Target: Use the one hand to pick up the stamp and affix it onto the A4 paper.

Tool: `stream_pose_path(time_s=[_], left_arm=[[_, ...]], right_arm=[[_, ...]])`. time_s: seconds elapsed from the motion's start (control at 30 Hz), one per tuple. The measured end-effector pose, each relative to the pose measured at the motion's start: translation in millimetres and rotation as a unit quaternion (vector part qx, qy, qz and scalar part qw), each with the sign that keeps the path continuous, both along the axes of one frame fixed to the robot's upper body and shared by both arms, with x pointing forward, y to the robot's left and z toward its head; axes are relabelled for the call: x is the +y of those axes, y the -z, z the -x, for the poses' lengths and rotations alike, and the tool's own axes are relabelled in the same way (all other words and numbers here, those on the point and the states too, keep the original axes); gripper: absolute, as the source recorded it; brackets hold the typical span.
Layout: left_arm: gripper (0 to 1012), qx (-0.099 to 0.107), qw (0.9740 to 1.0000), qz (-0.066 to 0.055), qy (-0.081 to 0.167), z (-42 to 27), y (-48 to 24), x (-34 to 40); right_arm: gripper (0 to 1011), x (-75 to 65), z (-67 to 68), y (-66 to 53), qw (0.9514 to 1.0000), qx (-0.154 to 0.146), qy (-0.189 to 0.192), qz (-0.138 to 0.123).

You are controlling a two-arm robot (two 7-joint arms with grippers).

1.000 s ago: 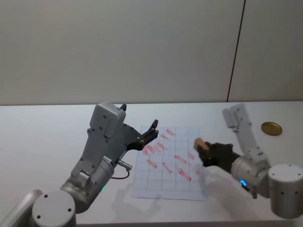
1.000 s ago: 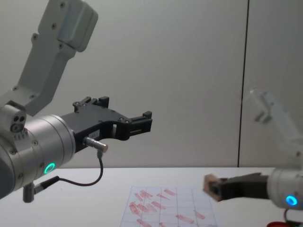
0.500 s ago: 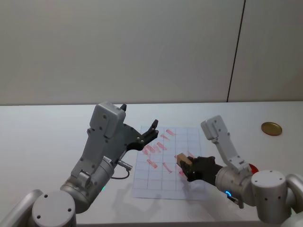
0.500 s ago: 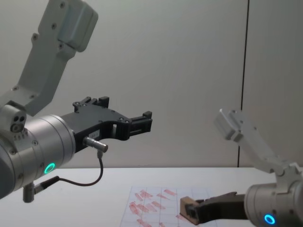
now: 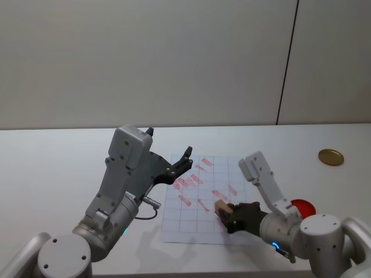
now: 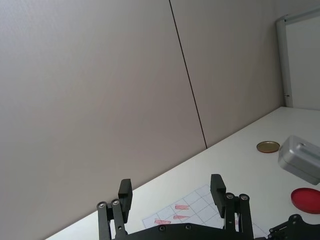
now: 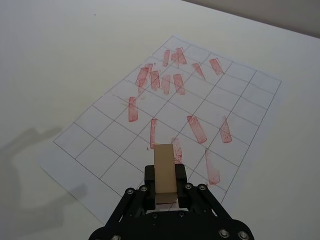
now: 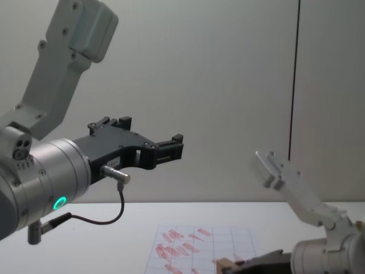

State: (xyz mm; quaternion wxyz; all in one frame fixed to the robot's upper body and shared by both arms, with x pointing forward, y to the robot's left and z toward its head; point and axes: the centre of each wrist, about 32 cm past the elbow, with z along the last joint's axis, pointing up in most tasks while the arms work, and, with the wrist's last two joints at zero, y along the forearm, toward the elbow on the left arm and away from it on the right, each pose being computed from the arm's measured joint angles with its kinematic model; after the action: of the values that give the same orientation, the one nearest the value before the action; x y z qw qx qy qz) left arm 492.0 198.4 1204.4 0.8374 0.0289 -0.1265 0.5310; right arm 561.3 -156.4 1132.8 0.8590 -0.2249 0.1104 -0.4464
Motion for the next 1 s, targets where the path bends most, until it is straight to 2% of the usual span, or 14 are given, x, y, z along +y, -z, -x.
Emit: stream_pose_path(time_s=[0.4, 1.0], left_arm=[[993, 0.0, 1.0, 0.0, 0.0, 0.0, 0.0, 0.0], [993, 0.0, 1.0, 0.0, 0.0, 0.0, 0.0, 0.0]], right_arm=[[219, 0.1, -1.6, 14.5, 0.9999, 0.014, -0.003, 0.009], [218, 0.9, -1.0, 25.1, 0.9996, 0.023, -0.007, 0.015]])
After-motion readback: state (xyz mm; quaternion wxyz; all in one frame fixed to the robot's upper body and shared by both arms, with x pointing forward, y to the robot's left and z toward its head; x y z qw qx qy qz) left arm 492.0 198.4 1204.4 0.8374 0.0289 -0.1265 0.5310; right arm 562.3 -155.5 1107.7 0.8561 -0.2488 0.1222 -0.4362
